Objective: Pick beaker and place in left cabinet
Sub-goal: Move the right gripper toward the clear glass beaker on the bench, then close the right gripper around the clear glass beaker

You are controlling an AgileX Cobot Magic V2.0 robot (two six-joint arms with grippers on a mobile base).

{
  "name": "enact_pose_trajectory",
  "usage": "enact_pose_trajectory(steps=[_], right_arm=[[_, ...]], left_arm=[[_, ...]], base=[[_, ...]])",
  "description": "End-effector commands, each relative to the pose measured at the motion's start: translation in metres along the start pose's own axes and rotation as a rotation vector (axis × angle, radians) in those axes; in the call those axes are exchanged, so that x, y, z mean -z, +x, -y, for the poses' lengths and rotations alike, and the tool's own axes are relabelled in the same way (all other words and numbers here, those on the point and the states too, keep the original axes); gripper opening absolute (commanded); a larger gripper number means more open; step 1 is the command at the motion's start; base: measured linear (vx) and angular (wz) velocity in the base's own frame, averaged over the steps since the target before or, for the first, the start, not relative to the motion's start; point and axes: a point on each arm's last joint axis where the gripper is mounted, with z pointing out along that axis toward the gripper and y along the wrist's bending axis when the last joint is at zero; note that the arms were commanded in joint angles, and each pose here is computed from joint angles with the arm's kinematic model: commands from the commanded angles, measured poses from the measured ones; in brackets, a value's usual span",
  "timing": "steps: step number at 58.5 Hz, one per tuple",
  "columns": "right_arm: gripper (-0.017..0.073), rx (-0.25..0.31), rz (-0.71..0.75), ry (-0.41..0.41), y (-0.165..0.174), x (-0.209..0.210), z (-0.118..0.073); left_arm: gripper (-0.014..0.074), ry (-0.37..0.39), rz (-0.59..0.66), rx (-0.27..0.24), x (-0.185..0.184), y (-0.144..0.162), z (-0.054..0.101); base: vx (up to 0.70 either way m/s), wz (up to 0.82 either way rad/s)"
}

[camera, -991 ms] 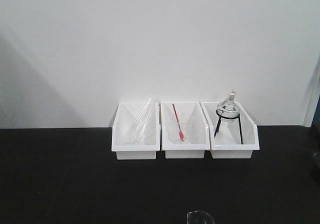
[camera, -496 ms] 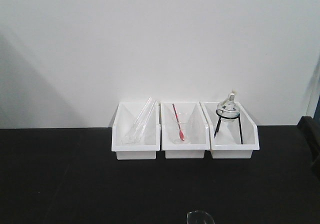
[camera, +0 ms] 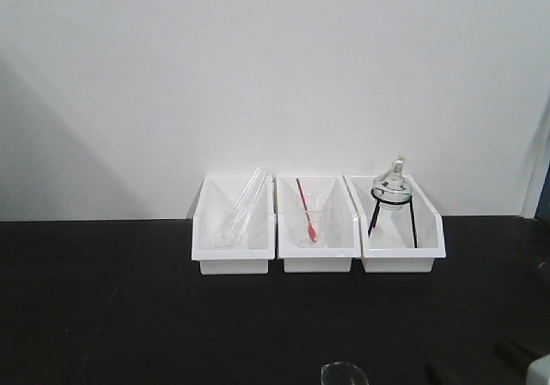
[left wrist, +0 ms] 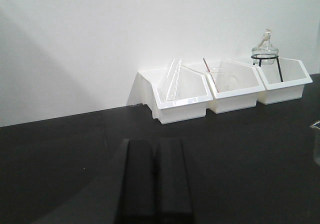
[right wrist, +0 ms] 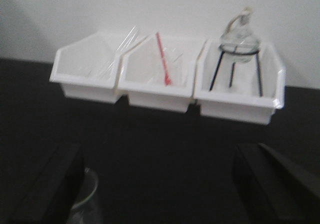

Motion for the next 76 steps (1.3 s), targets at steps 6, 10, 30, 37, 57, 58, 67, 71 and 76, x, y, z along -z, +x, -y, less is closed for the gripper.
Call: enact_pose_trajectory(steps=[6, 10, 30, 37, 57, 58, 67, 71, 76], right_arm=[[0.0625, 0.009, 0.102, -0.212, 0.014, -0.016, -0.016], [0.0620, -0.029, 0.123, -0.253, 0.023, -0.021, -0.018], [0.0586, -0.080, 0.078, -0.295, 0.054, -0.066, -0.011], [0.0584, -0.083, 0.077, -0.330, 0.059, -0.083, -0.010], [0.0584, -0.096, 0.046, -0.458, 0.076, -0.108, -0.013], [0.0584, -0.095, 0.046, -0.463, 0.076, -0.109, -0.013], [0.0584, -0.097, 0.048, -0.453, 0.076, -0.110, -0.012], [0.0584, -0.097, 0.048, -0.454, 0.076, -0.110, -0.013], [0.0584, -0.097, 0.048, -0.454, 0.076, -0.110, -0.013]], left_arm=[[0.0001, -0.004, 0.087, 0.012, 0.001, -0.003, 0.000], [0.0001, -0.004, 0.087, 0.012, 0.001, -0.003, 0.000], [0.0001, -0.004, 0.087, 0.012, 0.001, -0.003, 0.000], [0.0001, -0.004, 0.087, 0.012, 0.001, -0.003, 0.000], [0.0001, -0.004, 0.087, 0.012, 0.001, -0.003, 0.000], [0.0001, -0.004, 0.087, 0.012, 0.001, -0.003, 0.000], [0.0001, -0.004, 0.087, 0.012, 0.001, -0.003, 0.000], [0.0001, -0.004, 0.087, 0.012, 0.001, -0.003, 0.000], [0.0001, -0.004, 0.087, 0.012, 0.001, -0.003, 0.000]], base=[[0.00, 0.00], [0.00, 0.00], [0.00, 0.00], [0.00, 0.00], [0.00, 0.00], [0.00, 0.00], [0.00, 0.00], [0.00, 0.00], [0.00, 0.00]])
